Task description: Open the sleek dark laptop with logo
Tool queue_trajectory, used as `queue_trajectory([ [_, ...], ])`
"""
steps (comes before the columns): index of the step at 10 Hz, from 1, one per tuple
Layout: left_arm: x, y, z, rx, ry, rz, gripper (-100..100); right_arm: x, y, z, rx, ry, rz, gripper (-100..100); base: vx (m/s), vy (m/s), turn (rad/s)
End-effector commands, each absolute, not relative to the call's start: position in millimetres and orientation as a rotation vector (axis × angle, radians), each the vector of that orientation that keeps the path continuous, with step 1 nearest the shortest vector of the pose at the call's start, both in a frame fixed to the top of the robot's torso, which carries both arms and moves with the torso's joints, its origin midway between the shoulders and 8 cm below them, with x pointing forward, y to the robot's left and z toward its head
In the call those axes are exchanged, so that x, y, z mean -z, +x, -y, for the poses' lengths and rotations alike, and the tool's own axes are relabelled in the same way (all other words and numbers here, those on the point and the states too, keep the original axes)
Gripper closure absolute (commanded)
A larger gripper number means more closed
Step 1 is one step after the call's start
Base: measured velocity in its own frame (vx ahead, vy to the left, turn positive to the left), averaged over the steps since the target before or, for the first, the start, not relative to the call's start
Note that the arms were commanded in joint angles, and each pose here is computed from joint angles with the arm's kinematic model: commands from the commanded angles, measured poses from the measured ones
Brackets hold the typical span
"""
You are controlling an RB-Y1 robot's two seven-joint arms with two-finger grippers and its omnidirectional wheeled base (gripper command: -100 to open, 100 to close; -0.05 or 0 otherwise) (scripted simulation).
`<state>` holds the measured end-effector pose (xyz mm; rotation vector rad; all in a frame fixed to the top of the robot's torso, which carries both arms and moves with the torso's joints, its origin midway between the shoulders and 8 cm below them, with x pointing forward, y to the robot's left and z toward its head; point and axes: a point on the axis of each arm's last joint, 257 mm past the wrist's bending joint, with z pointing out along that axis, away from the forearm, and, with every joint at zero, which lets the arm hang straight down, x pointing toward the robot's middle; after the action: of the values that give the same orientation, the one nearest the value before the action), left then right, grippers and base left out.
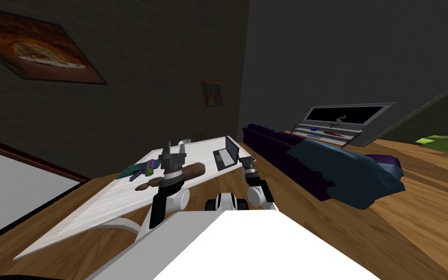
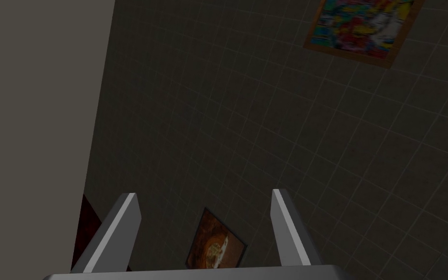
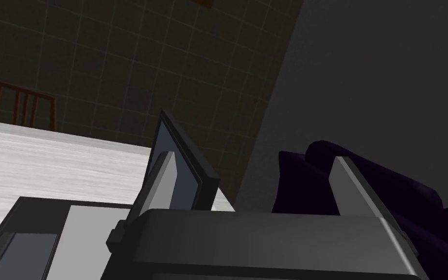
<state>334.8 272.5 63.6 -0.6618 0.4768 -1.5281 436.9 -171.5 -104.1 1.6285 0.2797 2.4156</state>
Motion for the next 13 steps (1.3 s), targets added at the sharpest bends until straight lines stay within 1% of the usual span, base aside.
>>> queue_trajectory([
  [1, -64, 335, -273, 1.528, -0.662, -0.477, 0, 115, 441, 161, -2.471, 1.722, -0.209, -100, 0.039, -0.064, 0.032],
  [6, -64, 335, -273, 1.528, -0.662, -0.477, 0, 144, 450, 132, -2.575, 1.957, -0.035, -100, 0.044, -0.075, 0.045],
  [9, -64, 335, -273, 1.528, -0.662, -0.477, 0, 155, 452, 123, -2.598, 2.042, 0.035, -100, 0.032, -0.068, 0.037],
  [13, -64, 335, -273, 1.528, -0.662, -0.477, 0, 184, 456, 94, -2.628, 2.27, 0.214, -100, 0.042, -0.086, 0.051],
])
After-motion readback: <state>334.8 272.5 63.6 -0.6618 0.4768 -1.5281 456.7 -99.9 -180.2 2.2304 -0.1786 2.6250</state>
